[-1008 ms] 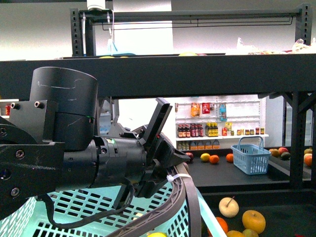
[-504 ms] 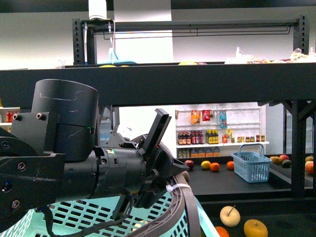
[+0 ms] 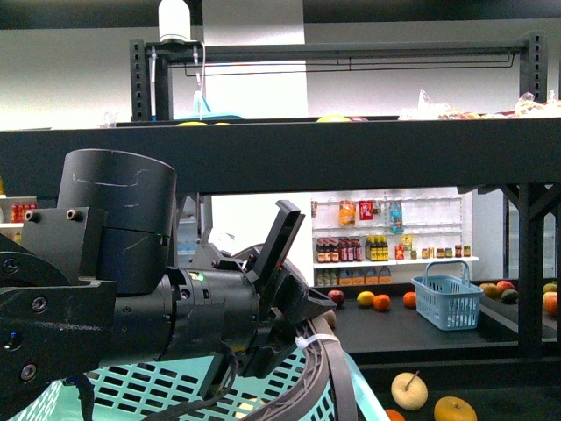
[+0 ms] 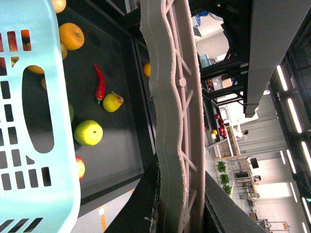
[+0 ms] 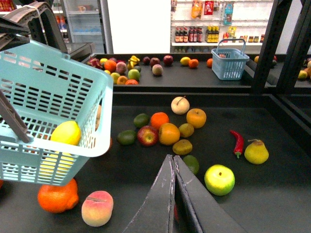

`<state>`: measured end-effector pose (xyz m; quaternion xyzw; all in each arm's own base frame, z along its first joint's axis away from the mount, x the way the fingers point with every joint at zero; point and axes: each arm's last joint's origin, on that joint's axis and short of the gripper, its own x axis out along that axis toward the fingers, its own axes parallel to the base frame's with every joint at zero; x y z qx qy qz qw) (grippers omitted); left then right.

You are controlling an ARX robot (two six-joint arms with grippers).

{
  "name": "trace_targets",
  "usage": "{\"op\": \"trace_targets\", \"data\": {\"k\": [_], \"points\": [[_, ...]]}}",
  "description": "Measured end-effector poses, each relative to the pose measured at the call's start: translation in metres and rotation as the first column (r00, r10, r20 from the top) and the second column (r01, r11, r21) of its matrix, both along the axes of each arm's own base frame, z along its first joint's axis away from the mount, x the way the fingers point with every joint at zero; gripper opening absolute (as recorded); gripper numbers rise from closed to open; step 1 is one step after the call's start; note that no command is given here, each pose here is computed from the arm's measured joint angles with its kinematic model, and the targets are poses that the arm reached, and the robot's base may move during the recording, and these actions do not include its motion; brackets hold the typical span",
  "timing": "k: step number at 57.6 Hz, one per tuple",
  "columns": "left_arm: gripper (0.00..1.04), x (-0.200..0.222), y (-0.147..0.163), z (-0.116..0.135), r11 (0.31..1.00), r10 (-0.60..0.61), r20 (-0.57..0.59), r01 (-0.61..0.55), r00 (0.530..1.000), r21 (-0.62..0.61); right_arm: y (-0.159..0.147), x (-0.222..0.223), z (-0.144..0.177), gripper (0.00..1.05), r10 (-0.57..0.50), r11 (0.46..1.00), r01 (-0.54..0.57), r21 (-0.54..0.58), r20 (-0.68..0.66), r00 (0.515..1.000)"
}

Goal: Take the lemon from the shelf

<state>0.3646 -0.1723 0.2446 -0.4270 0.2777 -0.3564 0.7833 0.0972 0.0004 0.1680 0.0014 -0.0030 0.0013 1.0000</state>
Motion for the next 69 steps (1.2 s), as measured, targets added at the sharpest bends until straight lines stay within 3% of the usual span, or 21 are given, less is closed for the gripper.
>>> {"op": "trace_targets", "data": {"k": [10, 22, 33, 40, 49, 54, 69], "points": [[0.12, 0.000, 0.000, 0.000, 1.000, 0.001, 0.000, -0.001, 1.000, 0.000, 0.000, 0.000, 0.000, 0.06, -0.001, 1.000, 0.001, 0.000, 0.002, 1.000], [0.12, 0.000, 0.000, 0.000, 1.000, 0.005, 0.002, -0.005, 1.000, 0.002, 0.000, 0.000, 0.000, 0.42, -0.001, 1.000, 0.001, 0.000, 0.002, 1.000], [0.12, 0.008, 0.008, 0.006, 0.947, 0.320, 0.047, -0.318, 0.946, -0.035, 0.000, 0.000, 0.000, 0.79, -0.002, 1.000, 0.002, 0.000, 0.002, 1.000], [0.12, 0.017, 0.031, 0.013, 0.866, 0.493, 0.052, -0.483, 0.869, -0.131, 0.000, 0.000, 0.000, 0.98, -0.001, 1.000, 0.001, 0.000, 0.002, 1.000], [0.12, 0.022, 0.075, 0.019, 0.696, 0.692, 0.010, -0.664, 0.722, -0.272, 0.000, 0.000, 0.000, 0.97, -0.001, 1.000, 0.001, 0.000, 0.002, 1.000], [0.12, 0.023, 0.097, 0.025, 0.616, 0.751, -0.008, -0.705, 0.660, -0.350, 0.000, 0.000, 0.000, 0.97, -0.001, 1.000, 0.001, 0.000, 0.002, 1.000], [0.12, 0.012, 0.171, 0.044, 0.440, 0.850, -0.024, -0.734, 0.526, -0.517, 0.000, 0.000, 0.000, 0.97, -0.001, 1.000, 0.001, 0.000, 0.002, 1.000]]}}
